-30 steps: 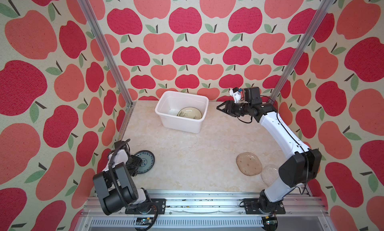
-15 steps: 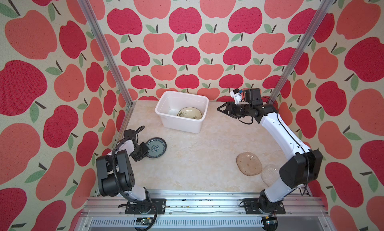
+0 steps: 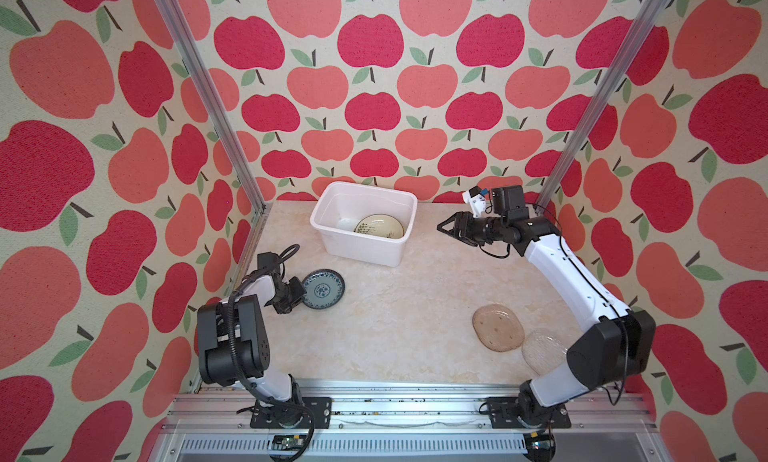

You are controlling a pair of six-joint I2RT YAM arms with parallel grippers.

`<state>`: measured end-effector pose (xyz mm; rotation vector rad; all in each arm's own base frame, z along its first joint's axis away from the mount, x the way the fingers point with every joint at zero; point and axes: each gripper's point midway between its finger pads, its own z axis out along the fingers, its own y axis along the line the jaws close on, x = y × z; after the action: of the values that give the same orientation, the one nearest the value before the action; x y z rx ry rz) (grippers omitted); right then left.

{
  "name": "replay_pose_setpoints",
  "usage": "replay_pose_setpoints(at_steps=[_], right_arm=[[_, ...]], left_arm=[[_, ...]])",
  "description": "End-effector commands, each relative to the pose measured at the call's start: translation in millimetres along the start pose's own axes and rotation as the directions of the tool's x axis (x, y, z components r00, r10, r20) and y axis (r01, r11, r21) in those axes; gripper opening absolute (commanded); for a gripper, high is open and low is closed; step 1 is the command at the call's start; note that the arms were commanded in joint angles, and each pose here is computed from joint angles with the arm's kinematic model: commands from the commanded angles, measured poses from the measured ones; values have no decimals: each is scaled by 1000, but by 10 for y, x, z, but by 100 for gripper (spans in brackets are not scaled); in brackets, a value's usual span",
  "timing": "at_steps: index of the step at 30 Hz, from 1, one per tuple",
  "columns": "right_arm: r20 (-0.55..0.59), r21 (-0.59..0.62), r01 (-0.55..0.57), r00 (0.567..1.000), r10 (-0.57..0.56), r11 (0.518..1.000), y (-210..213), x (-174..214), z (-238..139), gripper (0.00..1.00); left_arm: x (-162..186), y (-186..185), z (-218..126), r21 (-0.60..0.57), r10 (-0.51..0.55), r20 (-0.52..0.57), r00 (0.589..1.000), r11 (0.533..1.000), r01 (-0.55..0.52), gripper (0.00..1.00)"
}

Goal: Place the plates into the plastic bin on the countertop
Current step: 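Grip the blue floral plate rim with the left gripper and lift it upright, then hold the blue plate upright with left gripper while right gripper reaches to it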

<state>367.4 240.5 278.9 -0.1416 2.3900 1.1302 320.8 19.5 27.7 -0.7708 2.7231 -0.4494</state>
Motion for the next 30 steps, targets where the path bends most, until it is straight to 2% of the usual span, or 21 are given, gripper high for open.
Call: replay_pose_setpoints(at_steps=[1, 7, 12, 18, 25, 30], right_arm=[[-19, -43, -59, 998, 58, 997, 10, 59, 39, 58], [-57, -102, -178, 983, 173, 979, -75, 153, 244, 57], [-91, -128, -223, 973, 212, 966, -126, 254, 346, 56], [-206, -217, -247, 957, 203, 944, -88, 510, 515, 56], [-375, -350, -279, 917, 139, 894, 15, 1024, 938, 56], [-427, -387, -309, 895, 128, 869, -37, 1217, 1171, 56]], left_arm=[[174, -59, -24, -14, 72, -64, 995, 997, -73, 0], [263, -244, -237, 55, 90, -26, 996, 995, -88, 0], [340, -451, -388, 149, 71, -8, 997, 986, -69, 0], [450, -684, -475, 217, 56, -15, 998, 975, -51, 0], [557, -1018, -487, 308, 3, -29, 1000, 951, 7, 0], [670, -1202, -430, 333, 6, -72, 997, 943, 19, 0]])
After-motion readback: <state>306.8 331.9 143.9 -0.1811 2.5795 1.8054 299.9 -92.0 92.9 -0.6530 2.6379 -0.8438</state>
